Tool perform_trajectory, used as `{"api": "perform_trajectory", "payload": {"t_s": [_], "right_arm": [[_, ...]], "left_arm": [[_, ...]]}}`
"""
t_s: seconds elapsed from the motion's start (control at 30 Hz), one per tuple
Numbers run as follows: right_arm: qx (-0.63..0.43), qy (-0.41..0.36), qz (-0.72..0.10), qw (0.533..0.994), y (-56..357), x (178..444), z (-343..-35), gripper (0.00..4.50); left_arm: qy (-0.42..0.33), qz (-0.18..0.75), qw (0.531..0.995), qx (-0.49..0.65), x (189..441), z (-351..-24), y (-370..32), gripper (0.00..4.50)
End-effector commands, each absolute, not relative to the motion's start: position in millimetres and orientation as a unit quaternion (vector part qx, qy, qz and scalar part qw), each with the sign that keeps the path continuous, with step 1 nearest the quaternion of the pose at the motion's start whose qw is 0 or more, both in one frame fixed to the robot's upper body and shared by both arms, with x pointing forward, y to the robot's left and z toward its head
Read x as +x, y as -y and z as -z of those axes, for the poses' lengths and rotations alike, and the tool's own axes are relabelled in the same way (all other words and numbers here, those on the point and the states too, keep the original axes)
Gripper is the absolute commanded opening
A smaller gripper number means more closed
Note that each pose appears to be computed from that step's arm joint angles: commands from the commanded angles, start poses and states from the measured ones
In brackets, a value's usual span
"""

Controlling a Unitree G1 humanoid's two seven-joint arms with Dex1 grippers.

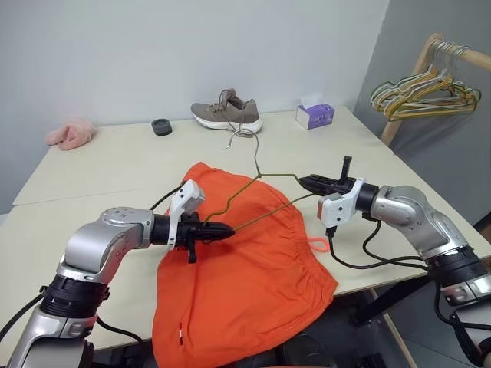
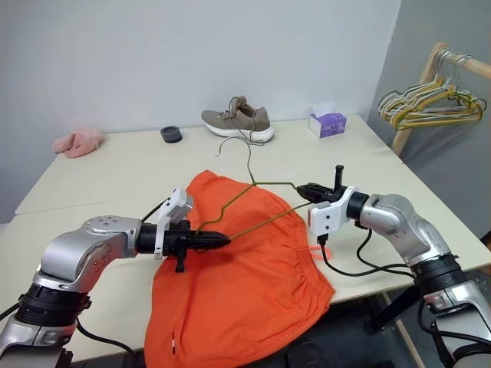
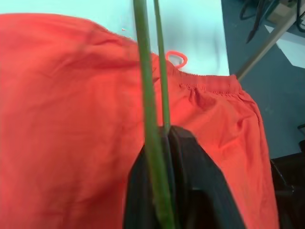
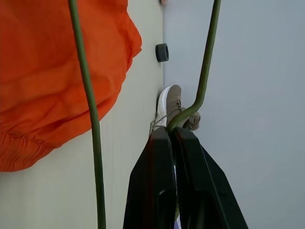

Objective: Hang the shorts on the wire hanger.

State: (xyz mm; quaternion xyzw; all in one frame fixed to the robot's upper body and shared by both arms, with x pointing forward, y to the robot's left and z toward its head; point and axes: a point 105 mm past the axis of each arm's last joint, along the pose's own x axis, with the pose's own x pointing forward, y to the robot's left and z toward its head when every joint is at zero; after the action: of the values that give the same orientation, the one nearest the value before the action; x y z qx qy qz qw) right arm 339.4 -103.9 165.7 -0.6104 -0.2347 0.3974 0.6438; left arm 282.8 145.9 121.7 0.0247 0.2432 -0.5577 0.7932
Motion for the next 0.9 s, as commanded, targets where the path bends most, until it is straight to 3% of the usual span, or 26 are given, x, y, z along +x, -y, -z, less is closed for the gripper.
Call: {"api": "perform_trajectory", "payload": {"t_s": [0.03,0.17,0.2,0.37,0.6,0.63,0.9], "right_arm": [[-0.602,0.267,-0.400,0.637,95,332,-181,0.00],[-0.579,0.268,-0.424,0.643,91,321,-177,0.00],[-0.572,0.268,-0.430,0.645,90,318,-177,0.25],[-0.518,0.224,-0.473,0.677,93,308,-176,1.81],[-0.402,0.082,-0.512,0.754,118,300,-180,4.32],[-0.394,0.068,-0.514,0.759,121,299,-182,4.48],[-0.347,-0.044,-0.527,0.774,133,286,-186,4.48]], "left_arm": [[-0.226,0.569,0.790,0.037,280,-132,-143,0.04],[-0.225,0.565,0.793,0.042,281,-130,-144,0.04],[-0.224,0.563,0.794,0.046,281,-129,-144,0.01],[-0.219,0.562,0.794,0.077,281,-126,-145,0.00],[-0.200,0.552,0.792,0.164,288,-121,-150,0.00],[-0.199,0.552,0.790,0.177,289,-120,-150,0.00],[-0.188,0.566,0.766,0.239,288,-115,-148,0.00]]}}
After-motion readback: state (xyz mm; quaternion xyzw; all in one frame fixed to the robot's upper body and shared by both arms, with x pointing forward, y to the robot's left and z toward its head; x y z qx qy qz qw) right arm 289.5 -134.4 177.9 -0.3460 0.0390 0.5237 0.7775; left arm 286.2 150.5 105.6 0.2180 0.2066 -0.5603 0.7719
